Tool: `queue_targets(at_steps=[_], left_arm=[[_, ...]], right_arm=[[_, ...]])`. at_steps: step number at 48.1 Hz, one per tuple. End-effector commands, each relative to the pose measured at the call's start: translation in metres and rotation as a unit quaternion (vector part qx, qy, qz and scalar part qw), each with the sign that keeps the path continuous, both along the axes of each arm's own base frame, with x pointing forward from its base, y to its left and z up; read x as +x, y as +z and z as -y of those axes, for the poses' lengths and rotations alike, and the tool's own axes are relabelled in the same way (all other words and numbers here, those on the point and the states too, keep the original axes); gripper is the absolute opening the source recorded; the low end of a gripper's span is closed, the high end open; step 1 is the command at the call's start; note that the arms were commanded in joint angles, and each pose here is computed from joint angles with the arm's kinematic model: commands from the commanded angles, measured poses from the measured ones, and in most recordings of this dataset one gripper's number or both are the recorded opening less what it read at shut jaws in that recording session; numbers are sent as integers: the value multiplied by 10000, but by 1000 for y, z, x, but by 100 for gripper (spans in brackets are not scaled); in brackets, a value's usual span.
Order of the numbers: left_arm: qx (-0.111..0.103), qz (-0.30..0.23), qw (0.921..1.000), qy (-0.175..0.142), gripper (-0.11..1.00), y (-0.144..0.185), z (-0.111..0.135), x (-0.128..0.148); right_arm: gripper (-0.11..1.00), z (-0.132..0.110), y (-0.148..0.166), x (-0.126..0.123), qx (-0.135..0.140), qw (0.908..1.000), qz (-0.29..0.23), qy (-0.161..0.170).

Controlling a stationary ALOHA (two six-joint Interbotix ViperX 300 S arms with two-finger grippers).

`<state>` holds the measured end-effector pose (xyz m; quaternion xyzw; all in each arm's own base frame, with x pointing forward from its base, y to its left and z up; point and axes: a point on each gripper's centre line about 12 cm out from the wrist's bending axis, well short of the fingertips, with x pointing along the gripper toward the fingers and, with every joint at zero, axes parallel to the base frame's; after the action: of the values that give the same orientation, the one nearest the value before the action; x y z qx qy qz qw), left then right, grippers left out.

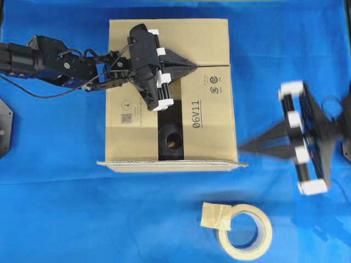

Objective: Close the cardboard box.
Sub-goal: 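Move the right gripper down to the front flap near the tape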

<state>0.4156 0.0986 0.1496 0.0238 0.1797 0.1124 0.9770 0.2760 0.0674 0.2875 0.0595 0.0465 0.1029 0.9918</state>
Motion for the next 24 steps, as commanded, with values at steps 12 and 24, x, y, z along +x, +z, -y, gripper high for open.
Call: queue_targets(at_steps=[12,24], left_arm=[[-7,57,10000,-13,0,6,2,0],[-14,59,10000,-10,0,6,2,0]], right_arm=[[0,-40,-41,11,-323,9958,-597,622],[0,-40,-72,17,-434,9928,-956,575]])
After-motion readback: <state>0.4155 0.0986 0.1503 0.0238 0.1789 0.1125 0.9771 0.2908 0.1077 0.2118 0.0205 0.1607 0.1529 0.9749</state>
